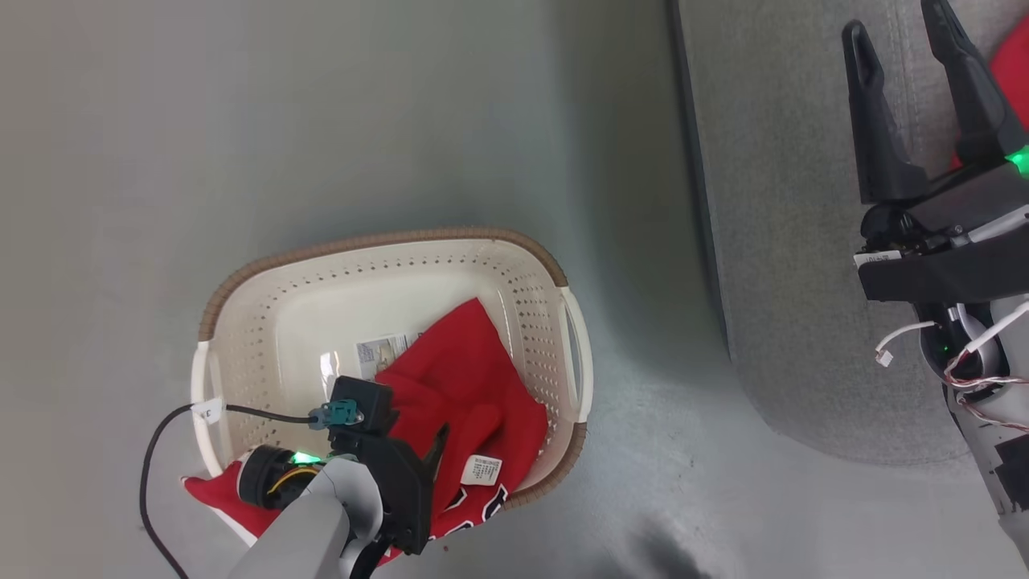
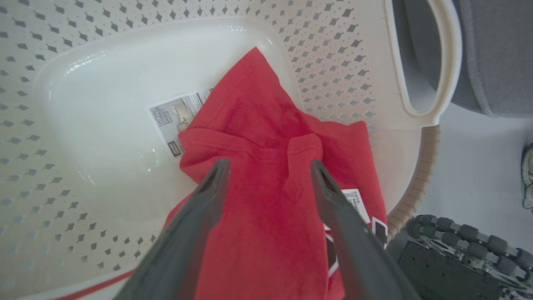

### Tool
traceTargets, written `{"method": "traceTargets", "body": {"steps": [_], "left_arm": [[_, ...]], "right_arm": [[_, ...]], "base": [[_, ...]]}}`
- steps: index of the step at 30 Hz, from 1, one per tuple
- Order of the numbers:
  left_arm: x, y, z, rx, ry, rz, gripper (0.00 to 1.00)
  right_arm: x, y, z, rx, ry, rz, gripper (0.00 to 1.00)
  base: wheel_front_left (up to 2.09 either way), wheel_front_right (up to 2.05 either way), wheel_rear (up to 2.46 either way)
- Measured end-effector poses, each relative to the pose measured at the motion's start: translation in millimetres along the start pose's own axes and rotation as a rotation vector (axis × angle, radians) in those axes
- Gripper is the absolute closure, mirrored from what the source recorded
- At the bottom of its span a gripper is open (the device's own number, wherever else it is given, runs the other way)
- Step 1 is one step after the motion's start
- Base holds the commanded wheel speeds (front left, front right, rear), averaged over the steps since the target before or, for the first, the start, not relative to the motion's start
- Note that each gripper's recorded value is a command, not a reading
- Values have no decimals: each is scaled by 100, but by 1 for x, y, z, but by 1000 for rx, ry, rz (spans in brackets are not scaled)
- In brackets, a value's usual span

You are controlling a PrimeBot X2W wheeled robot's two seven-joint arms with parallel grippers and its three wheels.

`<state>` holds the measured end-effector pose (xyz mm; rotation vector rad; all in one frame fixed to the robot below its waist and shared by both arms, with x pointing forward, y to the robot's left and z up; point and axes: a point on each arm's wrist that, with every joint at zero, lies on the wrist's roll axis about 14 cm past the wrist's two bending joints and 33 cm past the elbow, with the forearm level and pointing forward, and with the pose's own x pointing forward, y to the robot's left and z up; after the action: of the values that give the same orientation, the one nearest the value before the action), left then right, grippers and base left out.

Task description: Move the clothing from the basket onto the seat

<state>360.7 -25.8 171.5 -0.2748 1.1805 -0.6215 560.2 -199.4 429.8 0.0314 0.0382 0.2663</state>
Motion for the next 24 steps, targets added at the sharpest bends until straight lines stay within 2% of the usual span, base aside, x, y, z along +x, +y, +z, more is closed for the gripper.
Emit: {"method": "traceTargets", "body": {"steps": [5, 15, 24], "left_arm": [[11, 2, -12, -18, 42, -10, 0], [29, -6, -36, 17, 139, -51, 0], [32, -14, -46, 33, 178, -78, 0]], "right_arm": [[3, -1, -15, 2, 29, 2, 0], [0, -9, -40, 3, 92, -18, 0], [-1, -11, -44, 1, 109, -24, 0]], "base": [[0, 0, 0], [0, 0, 0], [0, 0, 0]]}}
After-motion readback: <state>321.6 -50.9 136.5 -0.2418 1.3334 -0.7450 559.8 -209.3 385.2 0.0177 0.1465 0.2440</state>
